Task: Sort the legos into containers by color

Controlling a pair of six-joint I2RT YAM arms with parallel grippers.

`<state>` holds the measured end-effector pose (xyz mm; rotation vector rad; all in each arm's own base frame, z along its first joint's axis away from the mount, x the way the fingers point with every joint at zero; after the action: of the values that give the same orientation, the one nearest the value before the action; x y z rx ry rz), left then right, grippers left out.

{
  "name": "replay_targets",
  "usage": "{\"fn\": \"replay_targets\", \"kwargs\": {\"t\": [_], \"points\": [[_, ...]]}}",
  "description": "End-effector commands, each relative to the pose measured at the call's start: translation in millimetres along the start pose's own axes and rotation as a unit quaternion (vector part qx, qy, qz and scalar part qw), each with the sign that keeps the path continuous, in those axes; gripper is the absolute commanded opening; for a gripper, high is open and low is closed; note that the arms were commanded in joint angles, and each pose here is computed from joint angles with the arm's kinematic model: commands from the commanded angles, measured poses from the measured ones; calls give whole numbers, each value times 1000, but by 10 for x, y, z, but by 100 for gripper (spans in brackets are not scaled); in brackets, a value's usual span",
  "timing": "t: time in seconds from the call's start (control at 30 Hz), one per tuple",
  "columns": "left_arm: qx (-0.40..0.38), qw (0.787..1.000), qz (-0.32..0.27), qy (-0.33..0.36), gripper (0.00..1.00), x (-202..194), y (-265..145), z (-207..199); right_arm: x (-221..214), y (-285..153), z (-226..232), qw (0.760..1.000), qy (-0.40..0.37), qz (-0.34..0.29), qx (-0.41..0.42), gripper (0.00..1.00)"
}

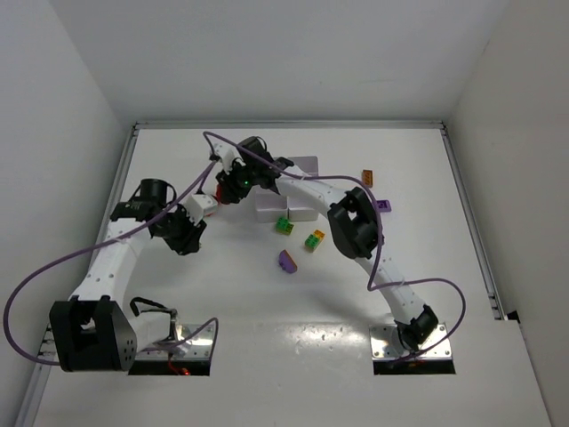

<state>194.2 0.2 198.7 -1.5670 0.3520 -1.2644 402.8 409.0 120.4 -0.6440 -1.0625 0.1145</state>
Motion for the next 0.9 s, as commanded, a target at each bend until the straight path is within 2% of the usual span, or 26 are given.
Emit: {"fn": "replay_targets", "kwargs": {"t": [0.0,0.1,0.23,0.4,0.5,0.63,0.8,0.87], "points": [[-5,1000,8,28,7,-86,123,47,212,-33,49,999,-22,-26,-11,0],[-5,999,40,22,9,-186,227,75,169,19,81,1000,-22,-20,-7,0],[12,998,55,7,12,-253,330,110,76,72,29,1000,-16,-8,-19,0],[41,997,63,-5,19,-302,432,174,37,99,5,1000,-14,-4,-25,0],[35,996,81,-10,27,-348,497,199,-21,144,27,999,-13,5,-29,0],[33,995,90,-23,36,-388,539,222,-129,220,40,999,-9,21,-26,5],[30,996,87,-23,38,-387,564,231,-163,244,12,999,-7,26,-36,8],[35,995,85,-25,38,-396,559,253,-204,269,-12,999,-5,30,-41,12]]}}
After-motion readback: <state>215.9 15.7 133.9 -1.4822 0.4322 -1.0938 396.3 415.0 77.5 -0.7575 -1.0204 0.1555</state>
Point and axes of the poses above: each gripper's point midway between its finger pads, its own y axis out along the fingers, its own z axis along the line the jaws close on, x = y × z, the point moved 10 cm from there along -y, back along the fingers, and after that the axes turned 13 degrees about y, right-handed, at the moved point
